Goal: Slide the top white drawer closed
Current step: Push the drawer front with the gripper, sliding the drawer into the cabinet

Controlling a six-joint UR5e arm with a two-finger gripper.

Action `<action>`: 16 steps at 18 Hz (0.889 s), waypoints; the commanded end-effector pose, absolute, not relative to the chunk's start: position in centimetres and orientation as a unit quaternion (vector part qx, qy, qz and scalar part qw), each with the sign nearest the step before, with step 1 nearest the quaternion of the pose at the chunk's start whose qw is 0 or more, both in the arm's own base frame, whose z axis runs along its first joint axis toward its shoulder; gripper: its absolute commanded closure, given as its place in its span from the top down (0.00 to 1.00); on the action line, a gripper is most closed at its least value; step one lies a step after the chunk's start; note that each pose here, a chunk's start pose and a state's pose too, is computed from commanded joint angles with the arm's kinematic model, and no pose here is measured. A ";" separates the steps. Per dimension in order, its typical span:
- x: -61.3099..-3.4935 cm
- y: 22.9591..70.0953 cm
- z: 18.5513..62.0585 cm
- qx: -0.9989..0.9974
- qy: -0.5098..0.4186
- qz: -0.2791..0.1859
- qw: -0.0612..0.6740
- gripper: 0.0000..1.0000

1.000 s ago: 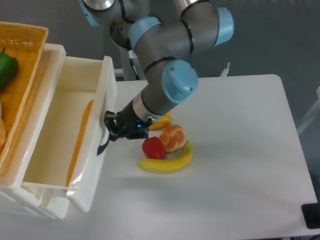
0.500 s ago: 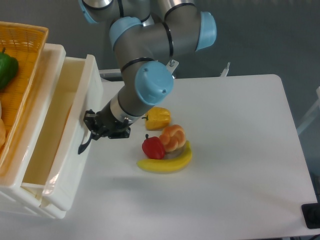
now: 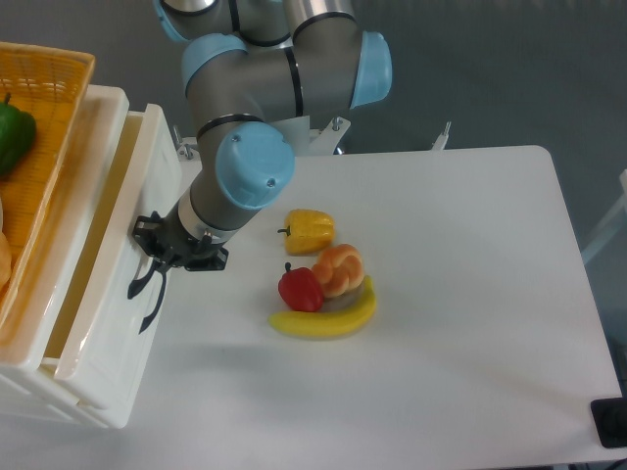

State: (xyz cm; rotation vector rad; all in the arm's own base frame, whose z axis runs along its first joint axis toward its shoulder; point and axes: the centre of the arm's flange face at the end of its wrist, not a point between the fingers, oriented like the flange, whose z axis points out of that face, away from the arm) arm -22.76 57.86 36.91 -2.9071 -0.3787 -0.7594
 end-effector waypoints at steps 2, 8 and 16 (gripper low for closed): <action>-22.5 57.9 37.1 -0.959 -0.124 -0.250 0.057 0.00; -22.4 58.0 37.3 -0.958 -0.128 -0.249 0.057 0.00; -20.7 59.0 37.3 -0.961 -0.120 -0.240 0.064 0.00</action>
